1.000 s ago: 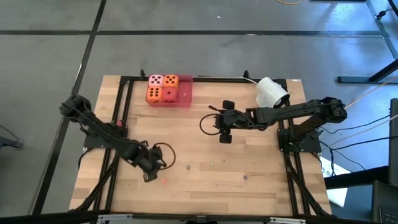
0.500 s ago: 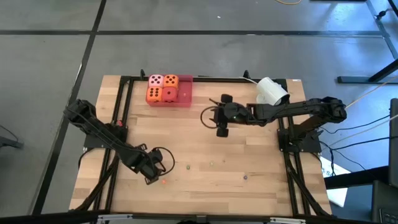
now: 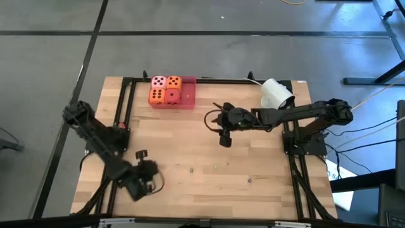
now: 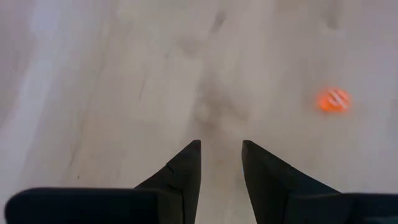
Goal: Pick & Place Dice
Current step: Put the left small blue die into the red bin
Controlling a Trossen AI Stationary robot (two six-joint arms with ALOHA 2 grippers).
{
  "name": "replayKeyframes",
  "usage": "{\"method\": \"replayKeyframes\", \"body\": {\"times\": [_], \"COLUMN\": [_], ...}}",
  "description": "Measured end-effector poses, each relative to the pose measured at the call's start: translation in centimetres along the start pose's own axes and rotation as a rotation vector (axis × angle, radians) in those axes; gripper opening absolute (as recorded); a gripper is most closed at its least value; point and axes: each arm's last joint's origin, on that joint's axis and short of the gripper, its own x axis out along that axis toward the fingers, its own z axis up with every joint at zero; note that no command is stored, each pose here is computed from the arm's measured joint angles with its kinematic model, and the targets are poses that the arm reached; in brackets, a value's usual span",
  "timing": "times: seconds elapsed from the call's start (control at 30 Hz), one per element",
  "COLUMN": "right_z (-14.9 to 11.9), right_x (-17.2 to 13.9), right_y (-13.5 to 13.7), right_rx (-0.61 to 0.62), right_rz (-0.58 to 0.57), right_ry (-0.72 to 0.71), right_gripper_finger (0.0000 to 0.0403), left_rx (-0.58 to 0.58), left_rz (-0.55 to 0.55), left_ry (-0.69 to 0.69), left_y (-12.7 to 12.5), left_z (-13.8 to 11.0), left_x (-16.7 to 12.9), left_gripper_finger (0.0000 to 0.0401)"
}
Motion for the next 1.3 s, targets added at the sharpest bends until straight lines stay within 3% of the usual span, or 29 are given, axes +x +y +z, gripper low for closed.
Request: {"method": "replayKeyframes", "body": {"times": [0.23,0.3,0.4,1.0,1.3], "right_z": [-0.1,-0.1,-0.2,-0.2,-0.2], "right_x": [-0.4,-0.5,-0.6,-0.7,-0.7], "right_y": [2.2,2.7,3.5,3.9,3.9], "right_rx": [0.016,0.028,0.028,-0.003,-0.004], "right_rz": [0.056,0.071,0.088,0.099,0.099], "right_ry": [-0.003,-0.003,-0.003,-0.005,-0.005], "right_gripper_finger": [0.0182,0.0182,0.0182,0.0182,0.0182], "left_rx": [0.168,0.155,0.155,0.028,0.033], "left_rz": [-0.115,-0.151,-0.105,-0.100,-0.094], "left_ry": [-0.096,-0.148,-0.173,-0.087,-0.096], "left_y": [-2.2,-2.6,-2.1,-1.2,-1.2], "left_z": [-3.5,-4.0,-4.6,-4.4,-4.4], "left_x": [-0.9,-0.9,-0.5,0.9,0.9], "left_gripper_finger": [0.0112,0.0111,0.0111,0.0111,0.0111]}}
